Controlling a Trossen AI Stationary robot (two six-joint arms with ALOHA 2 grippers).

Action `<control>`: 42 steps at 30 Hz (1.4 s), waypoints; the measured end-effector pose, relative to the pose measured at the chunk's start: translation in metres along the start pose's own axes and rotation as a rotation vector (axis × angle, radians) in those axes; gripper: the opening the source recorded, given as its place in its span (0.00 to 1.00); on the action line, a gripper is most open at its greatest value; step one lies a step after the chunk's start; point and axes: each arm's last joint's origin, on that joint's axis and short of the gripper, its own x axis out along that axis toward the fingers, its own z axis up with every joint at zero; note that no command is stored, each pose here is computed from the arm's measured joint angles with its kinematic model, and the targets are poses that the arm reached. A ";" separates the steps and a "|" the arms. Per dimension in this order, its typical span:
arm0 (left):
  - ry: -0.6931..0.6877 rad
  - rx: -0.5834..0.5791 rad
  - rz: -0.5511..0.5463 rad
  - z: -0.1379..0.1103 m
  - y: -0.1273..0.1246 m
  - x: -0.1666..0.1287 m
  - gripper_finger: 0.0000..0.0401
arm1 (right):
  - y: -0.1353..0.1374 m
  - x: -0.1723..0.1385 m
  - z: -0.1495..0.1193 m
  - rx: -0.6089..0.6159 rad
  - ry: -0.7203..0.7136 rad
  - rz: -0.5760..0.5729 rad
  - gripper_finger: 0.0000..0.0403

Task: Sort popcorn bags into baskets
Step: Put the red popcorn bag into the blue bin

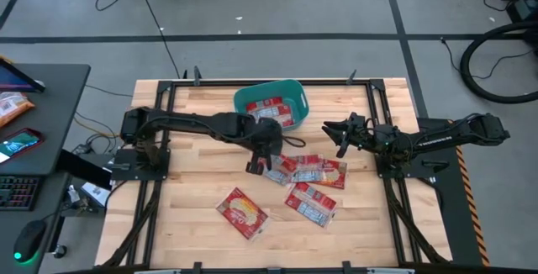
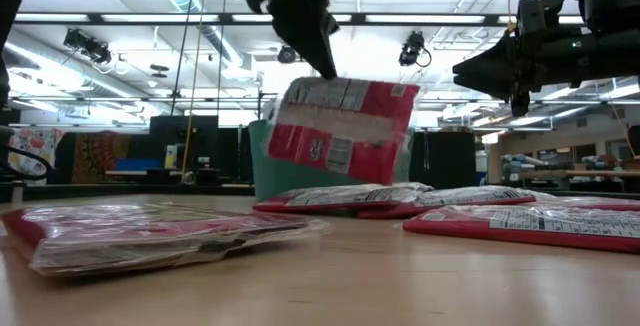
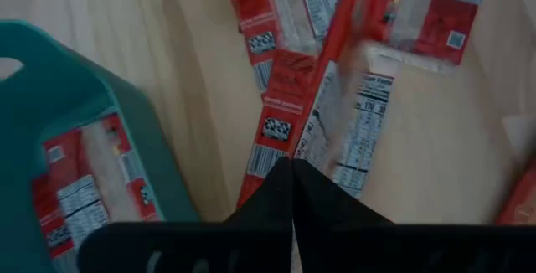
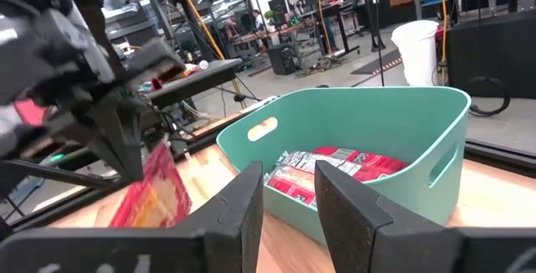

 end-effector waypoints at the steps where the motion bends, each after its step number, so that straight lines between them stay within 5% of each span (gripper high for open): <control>1: -0.006 -0.003 0.003 0.000 0.001 -0.004 0.00 | 0.000 0.000 0.000 0.000 0.000 0.000 0.29; 10: -0.116 -0.085 0.066 0.000 0.023 -0.029 0.00 | 0.000 0.000 0.000 0.000 0.000 0.000 0.29; 14: -0.116 -0.113 -0.048 -0.002 0.022 -0.023 0.02 | 0.000 0.000 0.000 -0.001 0.002 -0.001 0.29; 19: -0.025 -0.029 -0.096 -0.004 -0.001 0.005 0.13 | 0.000 0.000 0.000 -0.001 0.001 0.000 0.29; 30: 0.172 0.125 0.071 -0.013 -0.065 0.054 0.45 | 0.000 0.000 -0.001 -0.002 0.005 -0.002 0.29; 36: 0.165 0.098 0.178 -0.010 -0.080 0.061 0.58 | 0.000 0.000 -0.001 -0.002 0.005 -0.002 0.29; 42: 0.172 0.079 0.190 -0.011 -0.097 0.083 0.61 | 0.000 0.000 -0.001 -0.003 0.007 -0.002 0.29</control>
